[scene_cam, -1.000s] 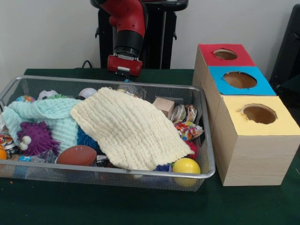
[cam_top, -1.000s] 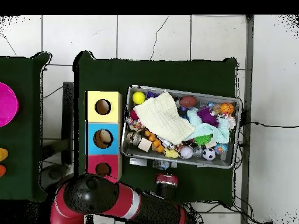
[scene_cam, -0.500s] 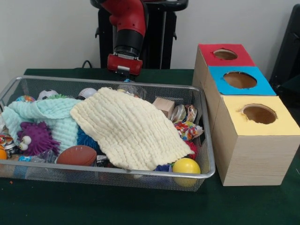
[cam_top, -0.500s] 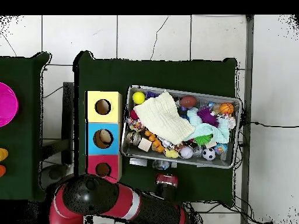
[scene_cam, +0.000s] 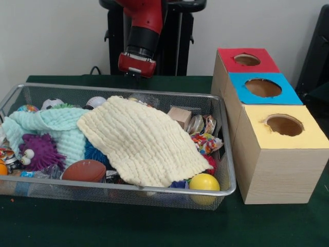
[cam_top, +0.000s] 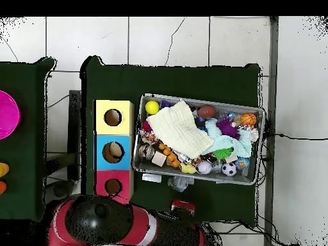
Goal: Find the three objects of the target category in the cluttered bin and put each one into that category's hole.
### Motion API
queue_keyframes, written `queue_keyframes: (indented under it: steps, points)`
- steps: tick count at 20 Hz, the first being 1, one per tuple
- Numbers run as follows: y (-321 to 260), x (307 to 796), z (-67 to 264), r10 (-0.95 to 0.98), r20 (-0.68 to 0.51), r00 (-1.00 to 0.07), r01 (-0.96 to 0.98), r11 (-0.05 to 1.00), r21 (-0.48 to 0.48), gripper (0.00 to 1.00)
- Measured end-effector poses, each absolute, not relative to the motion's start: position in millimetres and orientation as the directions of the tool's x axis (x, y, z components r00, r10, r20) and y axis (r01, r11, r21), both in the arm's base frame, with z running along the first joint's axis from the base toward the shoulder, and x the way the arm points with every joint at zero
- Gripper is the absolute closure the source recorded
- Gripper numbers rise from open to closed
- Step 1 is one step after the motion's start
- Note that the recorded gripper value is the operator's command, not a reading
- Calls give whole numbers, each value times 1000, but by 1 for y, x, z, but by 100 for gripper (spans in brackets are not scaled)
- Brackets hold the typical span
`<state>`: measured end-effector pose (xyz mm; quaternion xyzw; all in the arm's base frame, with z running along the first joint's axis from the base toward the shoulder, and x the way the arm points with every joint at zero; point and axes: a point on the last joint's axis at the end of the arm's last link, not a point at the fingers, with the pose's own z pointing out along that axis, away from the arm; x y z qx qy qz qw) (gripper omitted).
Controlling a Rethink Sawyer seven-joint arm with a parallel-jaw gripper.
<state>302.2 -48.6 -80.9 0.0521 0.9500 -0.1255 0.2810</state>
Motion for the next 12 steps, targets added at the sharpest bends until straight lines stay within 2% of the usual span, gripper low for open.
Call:
queue_keyframes:
  steps: [9, 12]
  points:
    - [-51, 276, -56, 181, -359, -916, 276, 932, -234, 100]
    - [-49, 272, -52, 204, -342, -917, 293, 928, -230, 100]
